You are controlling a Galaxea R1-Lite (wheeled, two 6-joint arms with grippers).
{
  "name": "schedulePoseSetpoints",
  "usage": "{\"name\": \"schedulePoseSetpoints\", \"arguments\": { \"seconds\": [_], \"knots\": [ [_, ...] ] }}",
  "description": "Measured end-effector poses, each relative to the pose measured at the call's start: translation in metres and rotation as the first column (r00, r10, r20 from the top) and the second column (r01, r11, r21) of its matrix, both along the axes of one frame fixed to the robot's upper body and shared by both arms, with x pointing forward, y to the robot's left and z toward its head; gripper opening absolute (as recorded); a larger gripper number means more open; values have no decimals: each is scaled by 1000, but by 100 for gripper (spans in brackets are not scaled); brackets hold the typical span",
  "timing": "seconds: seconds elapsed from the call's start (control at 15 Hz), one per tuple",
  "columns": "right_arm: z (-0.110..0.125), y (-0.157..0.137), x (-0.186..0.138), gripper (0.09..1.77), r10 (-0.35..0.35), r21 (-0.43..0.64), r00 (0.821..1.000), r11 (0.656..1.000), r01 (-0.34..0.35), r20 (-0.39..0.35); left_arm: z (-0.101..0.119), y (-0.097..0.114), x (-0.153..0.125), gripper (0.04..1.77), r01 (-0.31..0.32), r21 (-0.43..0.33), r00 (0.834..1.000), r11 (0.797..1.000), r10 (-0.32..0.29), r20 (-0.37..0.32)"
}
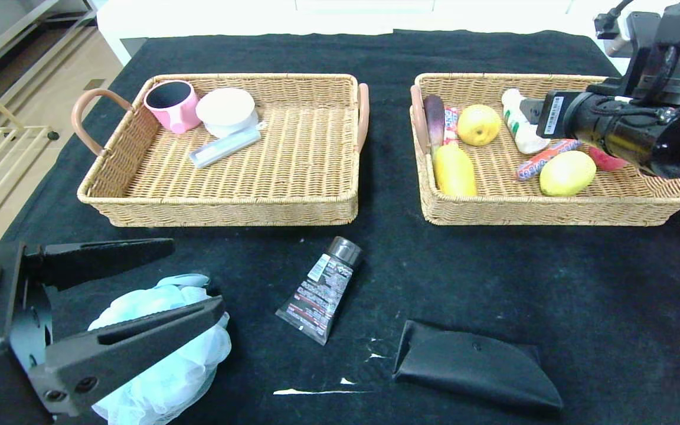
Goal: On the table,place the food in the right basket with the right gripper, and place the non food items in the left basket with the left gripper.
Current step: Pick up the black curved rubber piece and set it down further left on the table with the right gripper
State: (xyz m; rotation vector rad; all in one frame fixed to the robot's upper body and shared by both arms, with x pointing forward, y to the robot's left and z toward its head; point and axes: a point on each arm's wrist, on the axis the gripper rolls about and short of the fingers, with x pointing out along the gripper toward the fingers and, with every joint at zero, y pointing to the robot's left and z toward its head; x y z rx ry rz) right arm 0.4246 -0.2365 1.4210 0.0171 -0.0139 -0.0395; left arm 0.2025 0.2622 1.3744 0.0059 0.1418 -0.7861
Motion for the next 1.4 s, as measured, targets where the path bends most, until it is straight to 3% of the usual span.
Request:
{"name": "schedulePoseSetpoints", "arguments": {
  "seconds": [0.2, 0.33, 0.4, 0.53, 0.6, 0.8, 1.0, 1.07, 1.2, 1.4],
  "knots": [
    [0, 10, -33, 154, 101, -55, 993, 993, -105, -66, -1, 0, 0, 172, 0, 2, 1000, 1000, 0, -2],
    [1, 14, -61, 158, 191, -96, 972, 974, -205, -138, -1, 0, 1, 172, 0, 3, 1000, 1000, 0, -4],
    [-1, 14, -78, 160, 244, -121, 951, 955, -269, -189, -1, 0, 1, 172, 0, 4, 1000, 1000, 0, -6],
    [-10, 13, -112, 162, 347, -178, 879, 891, -418, -327, -2, -1, 1, 172, 1, 6, 1000, 1000, -1, -10],
    [-16, 12, -131, 163, 382, -211, 829, 844, -493, -409, -2, -1, 1, 172, 2, 7, 1000, 1000, -2, -12],
    [-25, 13, -171, 166, 428, -265, 711, 720, -641, -558, -3, -1, 2, 172, 2, 8, 1000, 1000, -2, -13],
    [-32, 13, -192, 167, 430, -306, 629, 609, -732, -647, -3, -1, 2, 172, 1, 8, 1000, 1000, 0, -12],
    [-36, 14, -196, 168, 410, -327, 612, 577, -748, -676, -2, -1, 2, 172, 1, 6, 1000, 1000, -1, -11],
    [-41, 17, -201, 169, 357, -383, 601, 519, -764, -715, 0, 0, 0, 172, 0, 2, 1000, 1000, 0, -6],
    [-47, 25, -201, 169, 336, -414, 581, 452, -790, -741, 1, 0, -2, 172, 2, 0, 1000, 1000, -2, 0]
  ]
}}
